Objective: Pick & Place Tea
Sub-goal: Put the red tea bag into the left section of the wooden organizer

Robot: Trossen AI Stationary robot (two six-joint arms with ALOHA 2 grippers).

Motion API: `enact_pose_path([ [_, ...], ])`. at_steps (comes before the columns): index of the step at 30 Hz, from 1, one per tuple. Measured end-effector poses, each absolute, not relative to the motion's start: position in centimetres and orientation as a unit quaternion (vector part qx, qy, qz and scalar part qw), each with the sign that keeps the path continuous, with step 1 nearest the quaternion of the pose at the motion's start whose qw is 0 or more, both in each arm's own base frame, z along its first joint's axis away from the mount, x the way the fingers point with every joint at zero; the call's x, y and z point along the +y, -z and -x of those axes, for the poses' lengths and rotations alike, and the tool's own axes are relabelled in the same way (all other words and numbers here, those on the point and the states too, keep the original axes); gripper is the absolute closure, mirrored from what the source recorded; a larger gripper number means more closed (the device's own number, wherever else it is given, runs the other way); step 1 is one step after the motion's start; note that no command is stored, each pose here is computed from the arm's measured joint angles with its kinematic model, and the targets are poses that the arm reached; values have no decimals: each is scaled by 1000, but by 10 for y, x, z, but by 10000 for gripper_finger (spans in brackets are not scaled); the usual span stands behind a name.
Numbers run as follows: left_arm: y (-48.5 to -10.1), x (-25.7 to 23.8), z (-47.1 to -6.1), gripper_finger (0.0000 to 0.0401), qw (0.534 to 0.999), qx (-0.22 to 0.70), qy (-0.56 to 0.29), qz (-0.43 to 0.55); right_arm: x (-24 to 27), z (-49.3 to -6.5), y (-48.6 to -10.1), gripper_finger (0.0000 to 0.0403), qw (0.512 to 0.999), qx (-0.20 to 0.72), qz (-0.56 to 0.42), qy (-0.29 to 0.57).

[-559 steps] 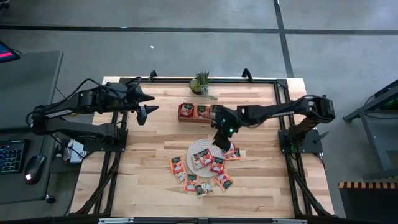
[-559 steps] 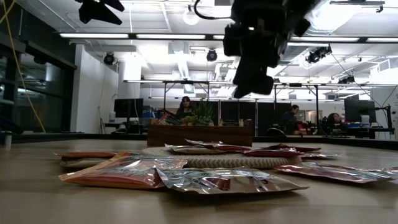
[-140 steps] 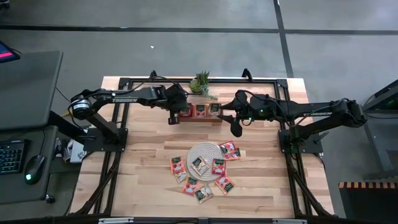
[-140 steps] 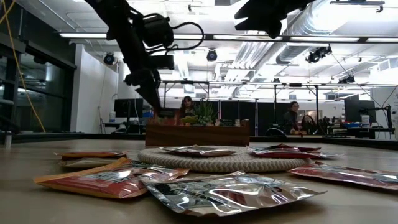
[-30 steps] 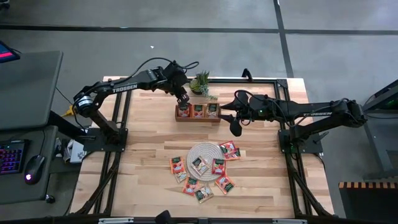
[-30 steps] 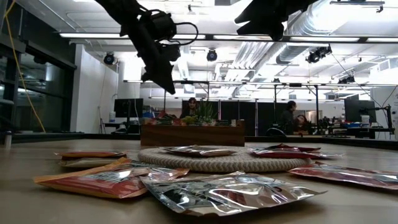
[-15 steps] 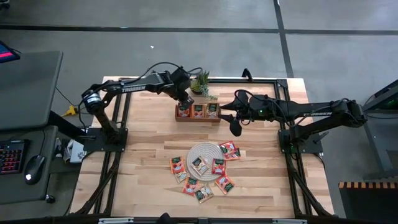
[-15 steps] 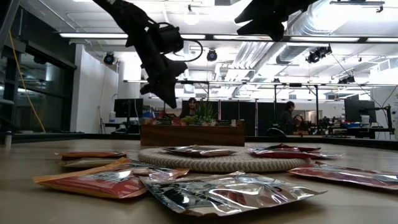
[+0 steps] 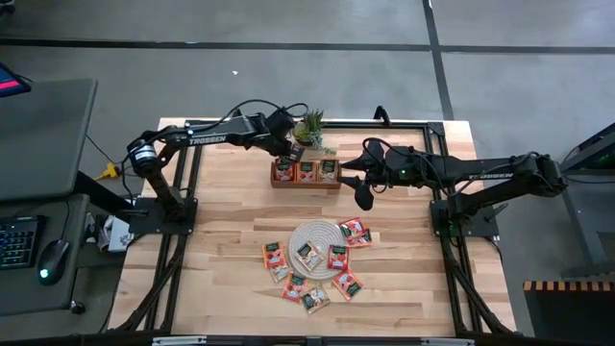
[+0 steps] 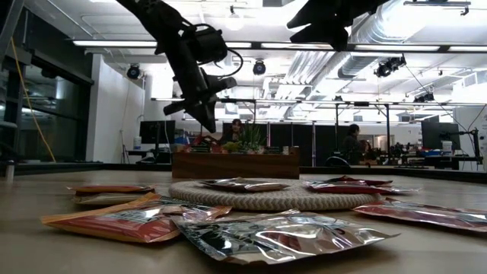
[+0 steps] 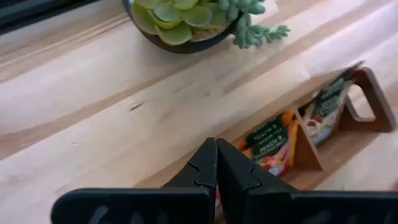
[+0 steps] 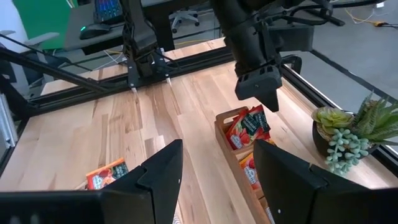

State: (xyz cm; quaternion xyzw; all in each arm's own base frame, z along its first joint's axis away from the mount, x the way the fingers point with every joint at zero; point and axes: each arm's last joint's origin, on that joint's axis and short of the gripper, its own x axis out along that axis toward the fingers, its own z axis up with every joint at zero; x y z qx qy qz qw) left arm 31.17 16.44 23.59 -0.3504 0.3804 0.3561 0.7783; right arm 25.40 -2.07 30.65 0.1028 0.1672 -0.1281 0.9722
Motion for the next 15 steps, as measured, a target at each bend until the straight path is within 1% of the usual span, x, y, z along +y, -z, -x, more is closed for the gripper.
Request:
enact_pose_path([
  [10, -236, 148, -319, 401, 771, 372, -392, 336, -21, -254, -306, 210, 972, 167, -103, 126],
  [15, -234, 148, -315, 401, 755, 378, -420, 332, -20, -254, -306, 210, 973, 168, -104, 124],
])
